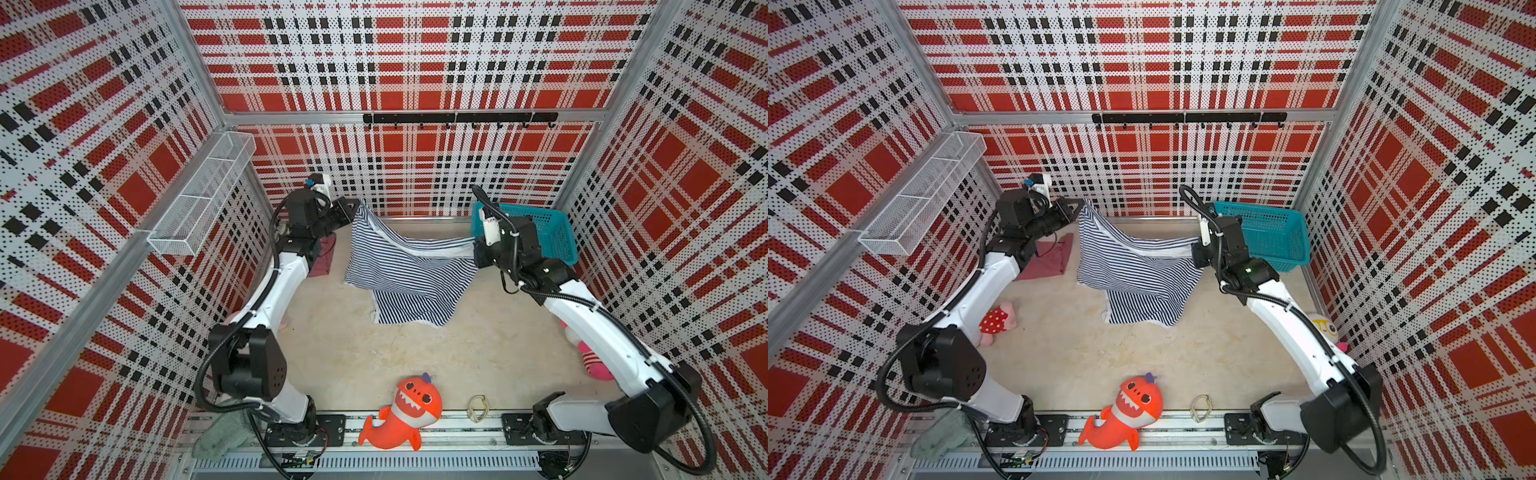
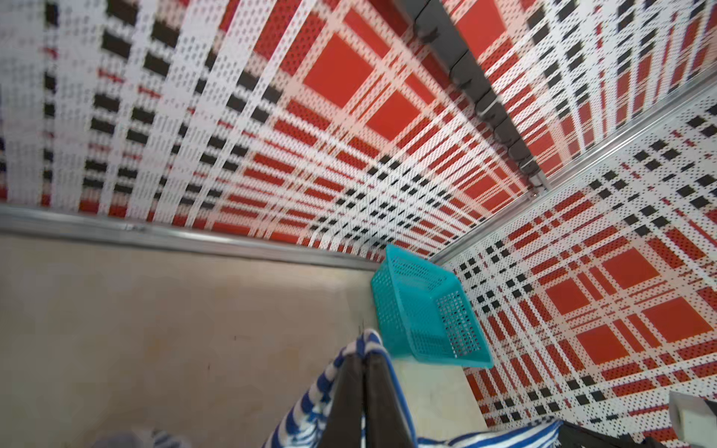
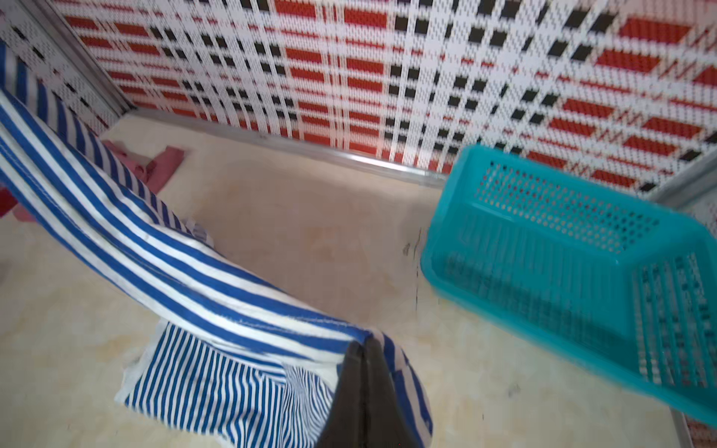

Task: Fold and stack tank tops
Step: Smooth out the tank top at the center of the table, then rotate the tank top at the top-center of the table.

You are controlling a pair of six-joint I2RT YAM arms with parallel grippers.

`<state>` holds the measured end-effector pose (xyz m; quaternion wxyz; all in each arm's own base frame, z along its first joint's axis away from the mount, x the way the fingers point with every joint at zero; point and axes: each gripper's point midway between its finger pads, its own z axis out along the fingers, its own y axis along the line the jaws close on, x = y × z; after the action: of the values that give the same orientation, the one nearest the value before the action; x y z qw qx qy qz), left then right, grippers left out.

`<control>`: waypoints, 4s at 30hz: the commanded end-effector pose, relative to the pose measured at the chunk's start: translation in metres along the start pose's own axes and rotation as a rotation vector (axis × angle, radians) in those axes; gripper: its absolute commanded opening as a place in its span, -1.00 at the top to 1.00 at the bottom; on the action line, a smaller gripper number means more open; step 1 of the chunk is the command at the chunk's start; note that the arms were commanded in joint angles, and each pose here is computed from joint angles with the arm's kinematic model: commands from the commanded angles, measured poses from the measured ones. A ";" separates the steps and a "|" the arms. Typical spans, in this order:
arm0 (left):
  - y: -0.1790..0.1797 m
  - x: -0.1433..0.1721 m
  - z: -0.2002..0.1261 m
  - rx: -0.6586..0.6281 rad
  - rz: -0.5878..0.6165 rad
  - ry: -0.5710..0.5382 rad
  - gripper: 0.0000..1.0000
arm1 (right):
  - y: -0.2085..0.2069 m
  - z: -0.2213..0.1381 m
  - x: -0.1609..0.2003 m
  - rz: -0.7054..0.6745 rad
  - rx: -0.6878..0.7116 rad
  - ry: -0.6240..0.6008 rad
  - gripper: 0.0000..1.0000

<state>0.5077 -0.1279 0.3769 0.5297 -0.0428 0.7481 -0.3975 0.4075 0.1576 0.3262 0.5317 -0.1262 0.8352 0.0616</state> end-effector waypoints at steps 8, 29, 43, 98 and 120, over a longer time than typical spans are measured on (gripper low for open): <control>-0.072 -0.122 0.013 0.191 0.102 -0.146 1.00 | -0.027 -0.034 -0.169 -0.062 -0.022 -0.417 1.00; -0.013 0.033 -0.123 0.004 0.062 -0.101 1.00 | 0.004 -0.094 -0.023 -0.016 -0.184 -0.169 1.00; -0.133 -0.043 -0.240 0.039 0.305 -0.306 1.00 | 0.033 -0.224 -0.047 0.062 -0.424 -0.298 1.00; 0.169 0.155 0.009 -0.369 -0.113 0.096 -0.62 | 0.064 0.123 0.139 0.102 -0.184 0.281 0.19; 0.244 0.273 0.120 -0.405 -0.222 0.331 -0.54 | 0.125 0.099 0.300 0.209 -0.231 0.559 0.79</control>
<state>0.5900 -0.1458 0.0489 0.3988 -0.1625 0.8477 -0.3099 0.3593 0.2499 0.0230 0.2795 -0.1206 0.9381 0.1651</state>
